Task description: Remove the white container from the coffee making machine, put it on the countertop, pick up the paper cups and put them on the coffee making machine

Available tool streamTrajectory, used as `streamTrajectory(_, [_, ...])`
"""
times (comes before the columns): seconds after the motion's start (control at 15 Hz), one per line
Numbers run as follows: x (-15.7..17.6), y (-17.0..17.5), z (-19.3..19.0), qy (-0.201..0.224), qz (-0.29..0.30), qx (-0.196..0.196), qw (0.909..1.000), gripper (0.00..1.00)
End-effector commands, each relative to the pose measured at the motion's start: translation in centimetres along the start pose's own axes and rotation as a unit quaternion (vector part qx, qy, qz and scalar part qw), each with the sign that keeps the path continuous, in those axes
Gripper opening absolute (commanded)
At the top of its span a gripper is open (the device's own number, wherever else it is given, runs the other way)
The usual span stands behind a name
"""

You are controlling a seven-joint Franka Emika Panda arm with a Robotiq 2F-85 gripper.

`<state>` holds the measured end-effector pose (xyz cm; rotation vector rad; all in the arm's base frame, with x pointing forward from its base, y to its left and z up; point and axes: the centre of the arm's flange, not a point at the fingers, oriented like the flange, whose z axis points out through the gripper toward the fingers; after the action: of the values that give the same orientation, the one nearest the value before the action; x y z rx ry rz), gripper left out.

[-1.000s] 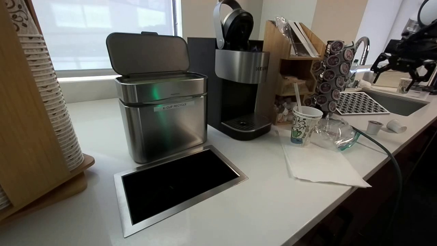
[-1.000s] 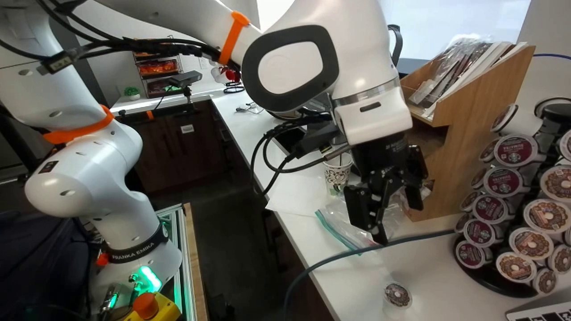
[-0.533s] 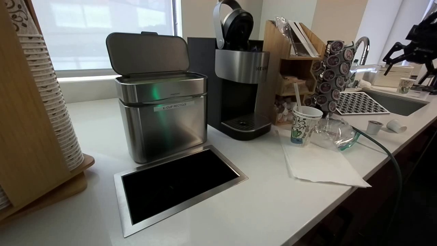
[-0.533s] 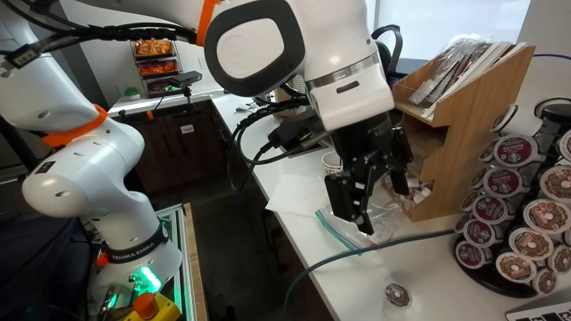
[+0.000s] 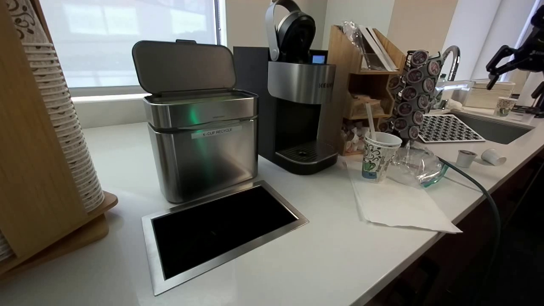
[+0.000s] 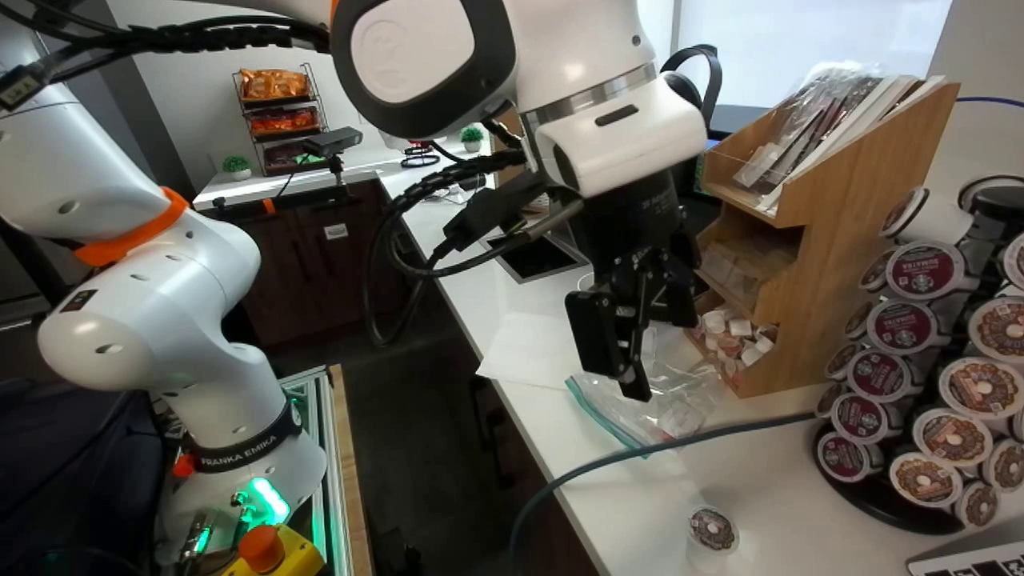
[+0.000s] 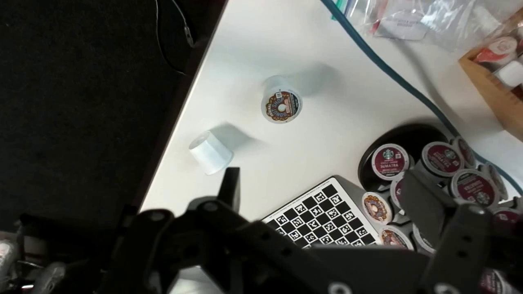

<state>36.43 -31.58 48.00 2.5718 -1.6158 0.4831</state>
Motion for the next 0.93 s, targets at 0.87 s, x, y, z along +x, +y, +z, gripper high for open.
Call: streamTrajectory(0.87, [-5.3,-4.6,-0.6,-0.077,-0.189,0.042,0.978,1.0])
